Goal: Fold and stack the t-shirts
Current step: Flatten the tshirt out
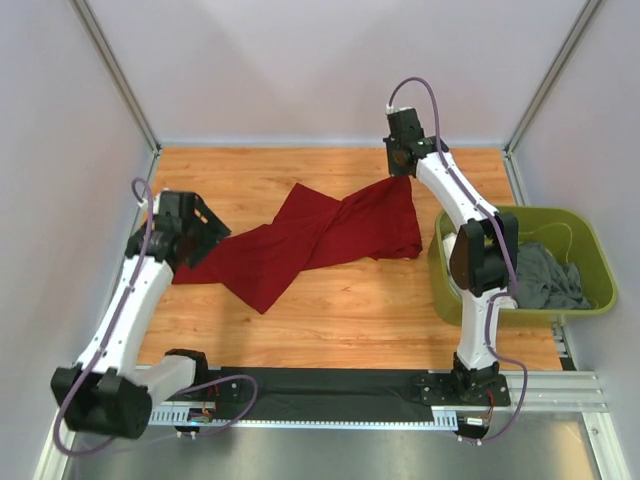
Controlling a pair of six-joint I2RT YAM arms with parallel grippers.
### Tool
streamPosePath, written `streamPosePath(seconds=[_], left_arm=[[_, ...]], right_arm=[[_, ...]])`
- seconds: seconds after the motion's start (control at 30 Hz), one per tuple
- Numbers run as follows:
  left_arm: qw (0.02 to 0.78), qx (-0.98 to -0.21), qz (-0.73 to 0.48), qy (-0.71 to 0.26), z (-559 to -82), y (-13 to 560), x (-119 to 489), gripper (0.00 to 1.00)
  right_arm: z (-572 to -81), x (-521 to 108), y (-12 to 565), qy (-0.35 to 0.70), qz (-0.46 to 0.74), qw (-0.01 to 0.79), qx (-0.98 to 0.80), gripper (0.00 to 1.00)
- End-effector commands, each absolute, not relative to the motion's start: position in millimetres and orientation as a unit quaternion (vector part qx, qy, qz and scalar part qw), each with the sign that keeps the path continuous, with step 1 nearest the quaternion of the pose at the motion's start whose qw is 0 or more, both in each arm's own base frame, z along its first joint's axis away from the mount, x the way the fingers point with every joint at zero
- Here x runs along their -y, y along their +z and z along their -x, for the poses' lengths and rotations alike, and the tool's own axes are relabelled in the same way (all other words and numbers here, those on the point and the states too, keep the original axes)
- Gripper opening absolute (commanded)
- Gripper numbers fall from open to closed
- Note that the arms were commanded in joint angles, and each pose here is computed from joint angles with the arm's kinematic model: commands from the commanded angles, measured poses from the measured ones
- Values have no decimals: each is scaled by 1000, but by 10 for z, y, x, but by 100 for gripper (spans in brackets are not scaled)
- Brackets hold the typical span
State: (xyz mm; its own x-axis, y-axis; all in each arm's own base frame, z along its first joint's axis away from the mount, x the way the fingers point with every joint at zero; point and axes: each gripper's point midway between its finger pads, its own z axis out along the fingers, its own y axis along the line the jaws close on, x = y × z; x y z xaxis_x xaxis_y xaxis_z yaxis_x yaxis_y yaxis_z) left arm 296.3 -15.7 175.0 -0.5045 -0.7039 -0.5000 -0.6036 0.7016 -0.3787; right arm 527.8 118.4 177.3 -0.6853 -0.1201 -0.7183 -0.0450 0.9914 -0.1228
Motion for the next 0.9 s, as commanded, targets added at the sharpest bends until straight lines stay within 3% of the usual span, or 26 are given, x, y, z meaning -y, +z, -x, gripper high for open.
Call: streamPosePath(seconds=[0.0, 0.1, 0.27, 0.57, 0.73, 0.87], left_arm=[[232, -875, 415, -94, -2326, 1403, 643, 81], [223, -882, 406, -87, -1964, 1205, 849, 78], [196, -889, 401, -101, -1776, 884, 1108, 77], [201, -899, 382, -79, -1983, 379, 1281, 69], [215, -898, 378, -68, -2081, 312, 1273, 67], [224, -899, 371, -69, -2183, 290, 1315, 59]], right_arm=[[-5248, -1149, 1944, -45, 30, 420, -906, 0], [-5189, -1087, 1831, -58, 32, 413, -908, 0], [-5135, -1065, 1789, -65, 36, 410, -909, 0], [-5087, -1067, 1908, -52, 29, 421, -905, 0], [-5022, -1021, 1904, -63, 29, 417, -906, 0], [-5014, -1005, 1873, -65, 31, 415, -907, 0]])
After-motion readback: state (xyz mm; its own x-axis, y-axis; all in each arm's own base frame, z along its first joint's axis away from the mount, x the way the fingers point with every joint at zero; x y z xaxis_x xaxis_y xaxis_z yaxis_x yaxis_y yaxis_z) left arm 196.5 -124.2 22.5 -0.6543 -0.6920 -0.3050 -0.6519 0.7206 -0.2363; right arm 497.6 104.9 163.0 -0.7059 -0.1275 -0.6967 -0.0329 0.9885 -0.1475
